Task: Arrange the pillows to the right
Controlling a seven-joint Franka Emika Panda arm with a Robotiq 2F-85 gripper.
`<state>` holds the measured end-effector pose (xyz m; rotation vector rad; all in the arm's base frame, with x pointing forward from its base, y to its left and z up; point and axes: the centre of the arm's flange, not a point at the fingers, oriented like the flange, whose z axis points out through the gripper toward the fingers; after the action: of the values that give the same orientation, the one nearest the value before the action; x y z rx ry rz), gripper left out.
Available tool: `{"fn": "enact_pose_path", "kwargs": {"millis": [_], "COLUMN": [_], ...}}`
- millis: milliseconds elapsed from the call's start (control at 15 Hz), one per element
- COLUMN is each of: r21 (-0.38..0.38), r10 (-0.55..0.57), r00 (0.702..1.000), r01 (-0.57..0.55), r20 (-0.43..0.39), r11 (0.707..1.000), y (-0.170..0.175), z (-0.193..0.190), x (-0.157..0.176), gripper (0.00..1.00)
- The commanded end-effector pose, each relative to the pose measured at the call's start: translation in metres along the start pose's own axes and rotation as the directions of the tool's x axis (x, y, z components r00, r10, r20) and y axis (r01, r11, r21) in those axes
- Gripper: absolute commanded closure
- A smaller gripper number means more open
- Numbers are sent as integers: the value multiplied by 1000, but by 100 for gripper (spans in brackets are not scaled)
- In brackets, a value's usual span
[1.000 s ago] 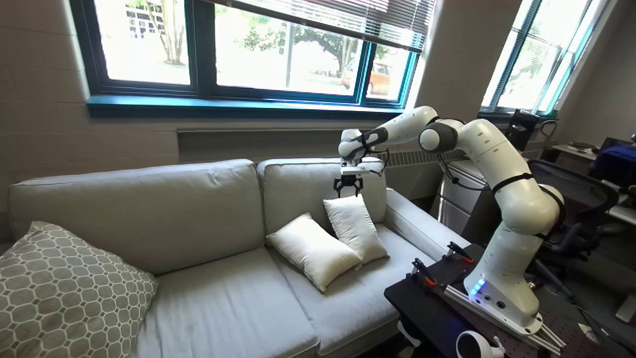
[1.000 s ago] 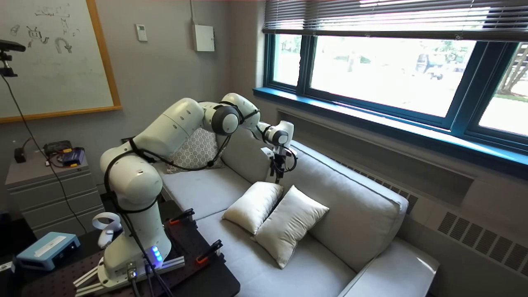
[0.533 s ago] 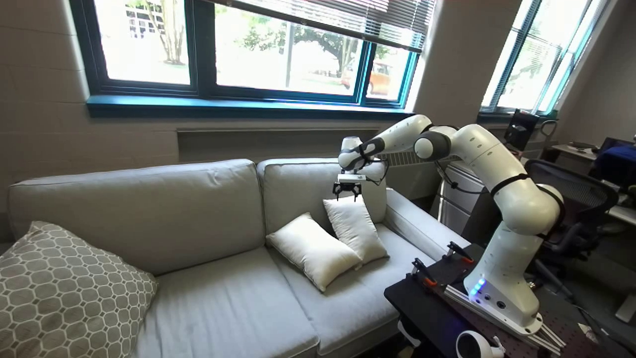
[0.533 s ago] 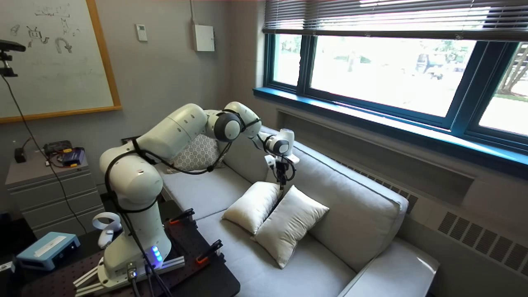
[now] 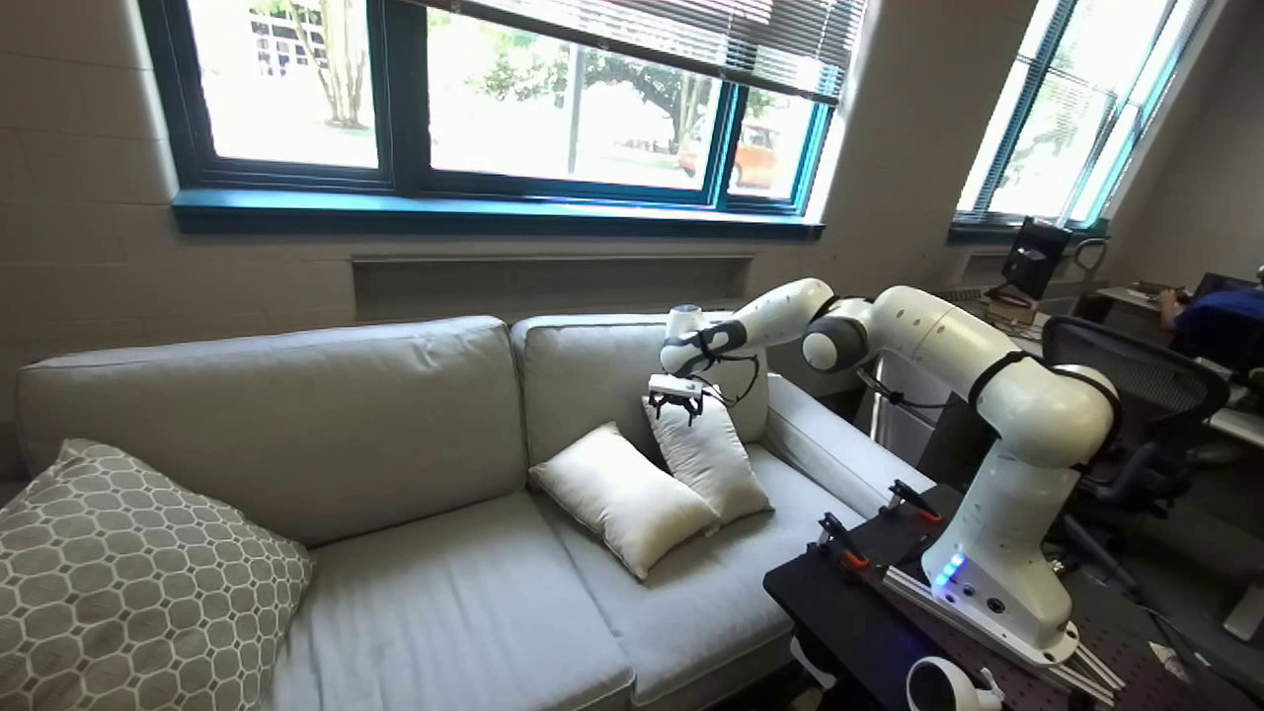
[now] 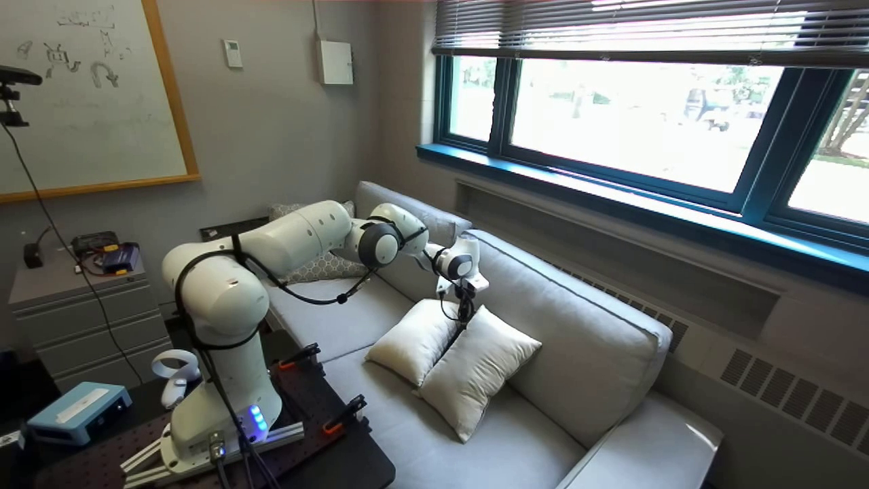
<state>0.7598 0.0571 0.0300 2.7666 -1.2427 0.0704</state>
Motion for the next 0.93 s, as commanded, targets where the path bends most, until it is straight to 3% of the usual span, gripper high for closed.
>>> {"fn": "enact_pose_path", "kwargs": {"millis": [0,200,467,533,600,867], "r21": [-81,-177,-304,-336,-356,-388], "r10": [35,-8,-92,-111,-124,-126], "r00": [989,959,914,903,896,886], "r01": [-47,-44,-36,-39,-40,-64], "r20": [-142,-282,-396,-415,-427,-446], "r11": [996,983,952,941,934,919], "y": [-57,-57,-52,-50,-49,-43], "z": [48,77,83,83,82,76], "x": [28,23,19,20,20,28], "gripper": [0,0,0,25,26,57]}}
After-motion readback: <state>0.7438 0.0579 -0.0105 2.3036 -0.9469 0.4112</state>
